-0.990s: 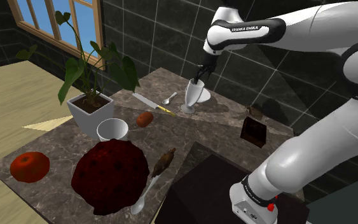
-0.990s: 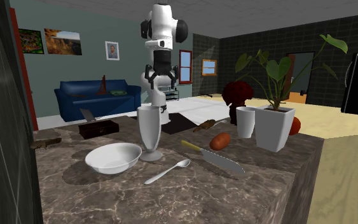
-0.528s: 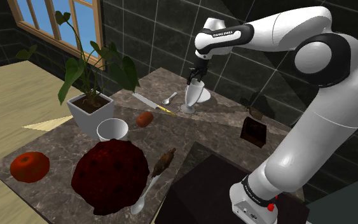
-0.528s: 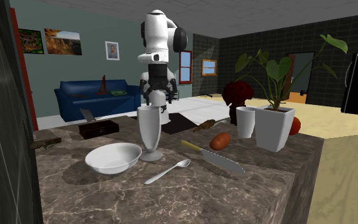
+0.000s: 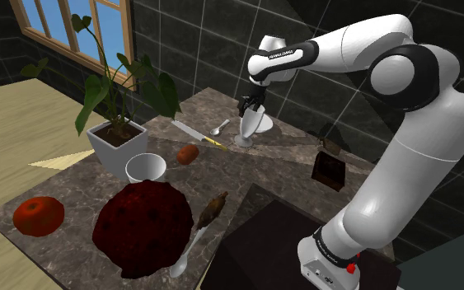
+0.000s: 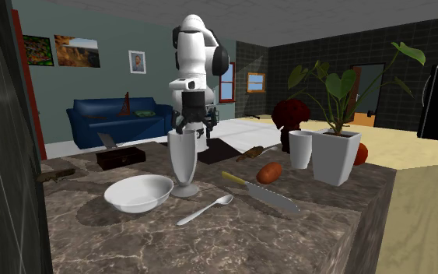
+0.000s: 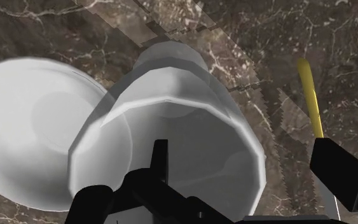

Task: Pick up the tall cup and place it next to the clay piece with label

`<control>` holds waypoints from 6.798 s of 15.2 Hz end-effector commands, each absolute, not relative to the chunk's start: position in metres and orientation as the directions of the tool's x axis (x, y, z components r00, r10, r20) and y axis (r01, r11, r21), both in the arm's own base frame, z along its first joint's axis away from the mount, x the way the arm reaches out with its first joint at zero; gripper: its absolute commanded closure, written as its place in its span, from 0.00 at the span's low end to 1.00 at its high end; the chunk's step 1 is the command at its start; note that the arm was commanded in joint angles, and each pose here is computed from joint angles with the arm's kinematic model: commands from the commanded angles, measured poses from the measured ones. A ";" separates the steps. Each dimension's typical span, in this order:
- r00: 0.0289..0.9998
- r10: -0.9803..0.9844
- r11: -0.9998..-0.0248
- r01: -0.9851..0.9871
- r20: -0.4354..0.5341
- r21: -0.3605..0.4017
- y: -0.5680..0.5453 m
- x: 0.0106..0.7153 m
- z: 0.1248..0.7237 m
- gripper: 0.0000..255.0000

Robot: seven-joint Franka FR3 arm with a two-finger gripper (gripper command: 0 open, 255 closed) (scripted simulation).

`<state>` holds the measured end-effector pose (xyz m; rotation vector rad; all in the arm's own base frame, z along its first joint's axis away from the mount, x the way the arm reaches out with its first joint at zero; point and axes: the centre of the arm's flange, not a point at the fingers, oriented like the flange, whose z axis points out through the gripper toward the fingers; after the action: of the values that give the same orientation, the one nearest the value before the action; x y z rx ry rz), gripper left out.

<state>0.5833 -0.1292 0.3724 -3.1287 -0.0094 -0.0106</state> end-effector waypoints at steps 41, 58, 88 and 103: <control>1.000 0.006 -1.000 0.006 0.007 -0.013 -0.129 0.584 0.497 1.00; 1.000 0.006 -1.000 0.006 0.007 -0.013 -0.129 0.584 0.587 1.00; 1.000 0.006 -1.000 0.006 0.007 -0.013 -0.314 0.535 0.566 1.00; 1.000 0.006 -1.000 0.006 0.007 -0.013 -0.487 0.488 0.482 1.00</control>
<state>0.4900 -0.4754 0.4886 -3.1276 -0.0070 -0.0094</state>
